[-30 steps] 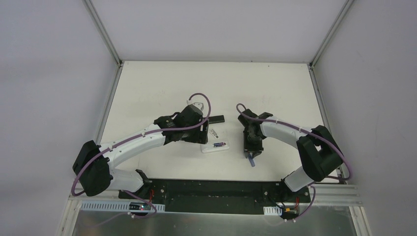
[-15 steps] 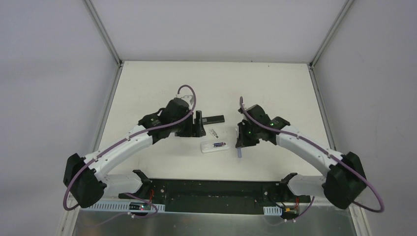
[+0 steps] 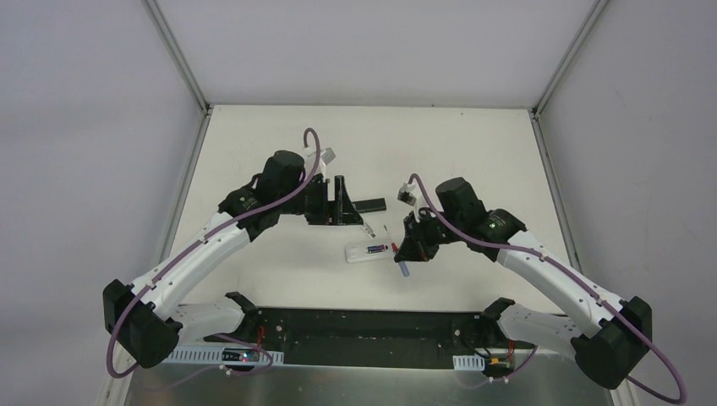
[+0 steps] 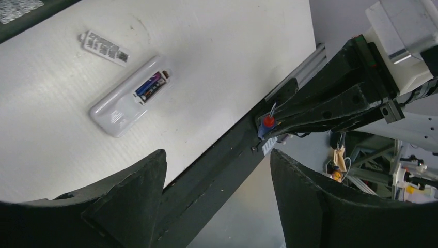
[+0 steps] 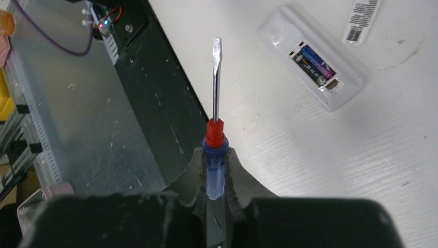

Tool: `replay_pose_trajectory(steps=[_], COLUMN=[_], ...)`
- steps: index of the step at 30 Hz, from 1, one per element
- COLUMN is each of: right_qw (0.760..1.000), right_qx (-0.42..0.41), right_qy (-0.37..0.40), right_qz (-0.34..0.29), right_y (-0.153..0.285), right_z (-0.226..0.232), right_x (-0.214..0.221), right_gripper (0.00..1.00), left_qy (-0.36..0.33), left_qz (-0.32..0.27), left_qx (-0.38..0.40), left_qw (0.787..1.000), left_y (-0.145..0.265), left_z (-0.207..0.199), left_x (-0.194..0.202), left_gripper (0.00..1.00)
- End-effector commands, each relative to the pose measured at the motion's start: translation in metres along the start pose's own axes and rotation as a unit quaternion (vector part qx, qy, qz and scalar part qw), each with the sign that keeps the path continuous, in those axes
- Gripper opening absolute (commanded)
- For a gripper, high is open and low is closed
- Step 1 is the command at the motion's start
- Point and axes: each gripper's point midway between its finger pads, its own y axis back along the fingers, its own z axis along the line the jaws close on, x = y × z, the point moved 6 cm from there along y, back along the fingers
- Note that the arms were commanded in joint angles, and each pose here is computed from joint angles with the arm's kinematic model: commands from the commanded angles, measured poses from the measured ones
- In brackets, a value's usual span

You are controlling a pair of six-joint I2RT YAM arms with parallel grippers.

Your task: Unload the batteries from the remote control

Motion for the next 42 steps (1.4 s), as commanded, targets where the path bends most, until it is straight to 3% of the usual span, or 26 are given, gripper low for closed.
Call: replay_pose_trajectory(steps=[1,6,13,33,39,42], right_qw=[0.997,0.994,0.992,0.991,0.991,0.990], right_qx=[-0.060,-0.094,-0.111,-0.112,-0.111,-0.113], right_qy=[0.051,0.053,0.063,0.072,0.081,0.079], right_qz=[0.005,0.018,0.018,0.008,0.000,0.001], right_y=[0.009,0.008,0.010,0.010,0.012,0.012], right_z=[0.017,0.023,0.026,0.026,0.027,0.028], right_x=[-0.012,-0.011,-0.008,-0.008,-0.007,-0.007], right_gripper=[0.00,0.00,0.00,0.00,0.00,0.00], left_qy=[-0.038,-0.076,-0.081,-0.080,-0.083,-0.083], left_qz=[0.042,0.096,0.089,0.158,0.158,0.162], left_qx=[0.083,0.121,0.126,0.200,0.209,0.211], left_qw=[0.995,0.985,0.985,0.964,0.962,0.960], left_y=[-0.006,-0.025,-0.033,-0.041,-0.044,-0.044], left_z=[-0.033,-0.050,-0.054,-0.061,-0.067,-0.066], left_x=[0.001,0.010,0.004,0.017,0.011,0.012], left_gripper=[0.71,0.64,0.51,0.20,0.20,0.15])
